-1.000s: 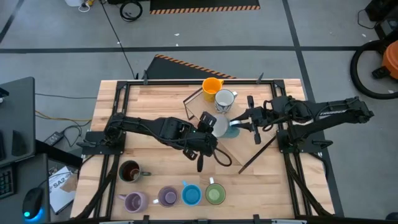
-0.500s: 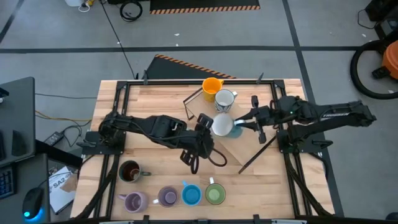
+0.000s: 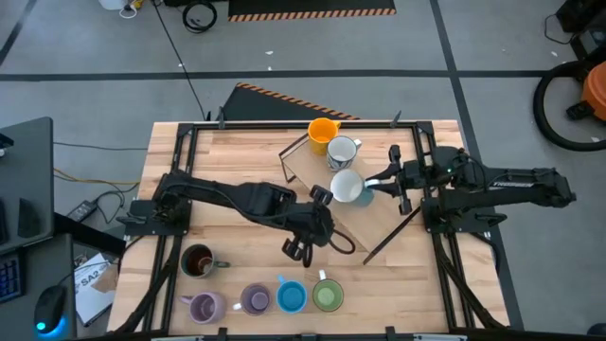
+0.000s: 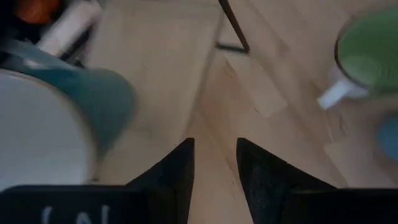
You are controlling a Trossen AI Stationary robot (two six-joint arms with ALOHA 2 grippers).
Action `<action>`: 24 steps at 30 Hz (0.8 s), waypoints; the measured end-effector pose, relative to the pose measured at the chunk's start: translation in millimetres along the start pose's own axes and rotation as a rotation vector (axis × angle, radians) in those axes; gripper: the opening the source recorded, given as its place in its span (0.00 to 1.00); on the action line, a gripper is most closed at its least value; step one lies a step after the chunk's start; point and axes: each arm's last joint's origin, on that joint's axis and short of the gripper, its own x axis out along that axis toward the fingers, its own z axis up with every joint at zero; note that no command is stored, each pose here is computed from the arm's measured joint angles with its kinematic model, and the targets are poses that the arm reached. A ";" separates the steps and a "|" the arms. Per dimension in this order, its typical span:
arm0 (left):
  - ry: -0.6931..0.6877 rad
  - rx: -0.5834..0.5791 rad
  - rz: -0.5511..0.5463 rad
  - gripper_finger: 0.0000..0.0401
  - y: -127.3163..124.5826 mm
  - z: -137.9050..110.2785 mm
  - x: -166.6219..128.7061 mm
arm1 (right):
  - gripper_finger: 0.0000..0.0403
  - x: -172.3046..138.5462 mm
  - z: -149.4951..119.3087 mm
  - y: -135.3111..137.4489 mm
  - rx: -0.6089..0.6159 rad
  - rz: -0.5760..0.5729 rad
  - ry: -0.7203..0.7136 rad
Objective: Place coffee mugs
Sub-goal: Put the light blue mug on the shelf
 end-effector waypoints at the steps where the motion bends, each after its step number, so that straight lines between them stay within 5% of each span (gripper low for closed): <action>1: 0.015 0.006 -0.007 0.31 -2.8 -2.4 6.1 | 0.18 -1.0 -1.4 -0.9 0.006 0.005 -0.002; 11: -0.120 -0.016 -0.044 0.29 -13.6 -12.1 18.3 | 0.18 -7.3 -15.4 -7.9 0.014 0.050 -0.057; 24: -0.321 -0.171 0.048 0.29 -35.4 -65.8 10.4 | 0.18 -9.8 -34.7 -16.1 0.057 0.028 -0.109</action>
